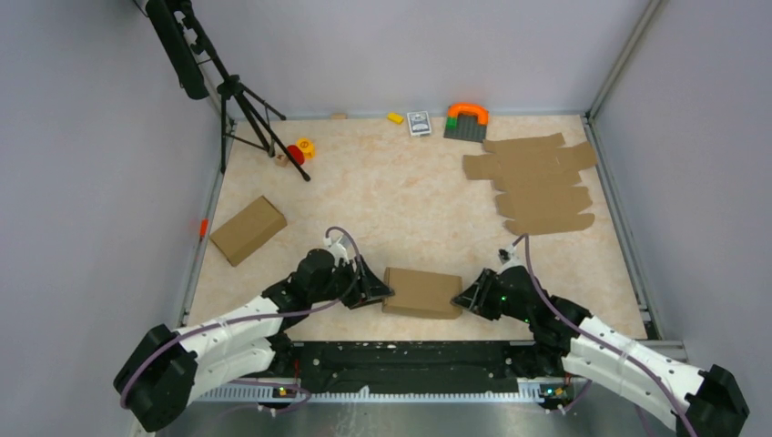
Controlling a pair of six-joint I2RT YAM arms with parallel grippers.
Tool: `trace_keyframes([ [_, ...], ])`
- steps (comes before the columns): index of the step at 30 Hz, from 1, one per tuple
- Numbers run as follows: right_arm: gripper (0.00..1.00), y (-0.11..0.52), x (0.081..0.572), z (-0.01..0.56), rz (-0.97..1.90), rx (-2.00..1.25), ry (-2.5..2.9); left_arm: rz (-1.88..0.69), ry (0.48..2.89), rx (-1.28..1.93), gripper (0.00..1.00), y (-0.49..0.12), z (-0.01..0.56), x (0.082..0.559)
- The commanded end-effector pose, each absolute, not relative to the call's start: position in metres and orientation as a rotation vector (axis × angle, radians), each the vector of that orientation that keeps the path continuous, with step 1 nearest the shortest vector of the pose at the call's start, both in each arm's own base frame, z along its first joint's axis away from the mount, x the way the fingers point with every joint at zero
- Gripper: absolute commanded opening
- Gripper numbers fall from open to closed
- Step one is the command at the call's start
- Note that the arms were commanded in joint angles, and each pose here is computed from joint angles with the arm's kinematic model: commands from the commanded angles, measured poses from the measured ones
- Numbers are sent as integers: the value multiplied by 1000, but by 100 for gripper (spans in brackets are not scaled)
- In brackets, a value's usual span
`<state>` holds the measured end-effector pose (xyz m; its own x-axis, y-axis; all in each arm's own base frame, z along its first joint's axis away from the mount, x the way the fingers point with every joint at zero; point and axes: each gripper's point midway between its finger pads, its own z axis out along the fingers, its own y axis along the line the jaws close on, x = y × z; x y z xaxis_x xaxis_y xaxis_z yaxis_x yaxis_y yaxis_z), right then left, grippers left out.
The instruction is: Fold the paper box
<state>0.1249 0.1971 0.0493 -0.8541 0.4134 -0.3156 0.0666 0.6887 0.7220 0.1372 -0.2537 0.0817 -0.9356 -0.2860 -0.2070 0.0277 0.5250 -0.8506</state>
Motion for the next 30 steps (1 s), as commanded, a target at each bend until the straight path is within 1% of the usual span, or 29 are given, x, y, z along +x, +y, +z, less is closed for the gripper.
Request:
trace_keyframes([
  [1, 20, 198, 118, 44, 1041, 385, 2473, -1619, 2262, -143, 56, -273, 135, 137],
  [3, 18, 197, 117, 41, 1035, 396, 2480, -1706, 2212, -160, 57, -275, 142, 136],
  [4, 17, 196, 117, 39, 1032, 403, 2485, -1756, 2183, -178, 60, -276, 144, 135],
  [7, 13, 192, 114, 32, 1013, 425, 2504, -1797, 2202, -172, 78, -279, 139, 132],
  [9, 10, 190, 114, 30, 1005, 435, 2510, -1777, 2247, -153, 84, -281, 133, 130],
  [11, 9, 189, 114, 30, 1007, 450, 2508, -1782, 2246, -159, 84, -281, 132, 131],
  [16, 5, 188, 115, 36, 1065, 487, 2457, -1796, 2210, -169, 79, -280, 138, 134],
  [19, 1, 189, 117, 46, 1114, 510, 2403, -1744, 2225, -211, 78, -274, 134, 139],
  [22, 0, 185, 118, 52, 1126, 542, 2374, -1655, 2265, -231, 82, -266, 121, 142],
  [25, 0, 186, 119, 58, 1155, 564, 2349, -1562, 2311, -255, 89, -257, 107, 143],
  [27, 0, 188, 119, 62, 1186, 569, 2336, -1499, 2336, -263, 92, -252, 100, 144],
  [30, 0, 190, 120, 64, 1205, 575, 2325, -1480, 2367, -259, 97, -250, 92, 141],
])
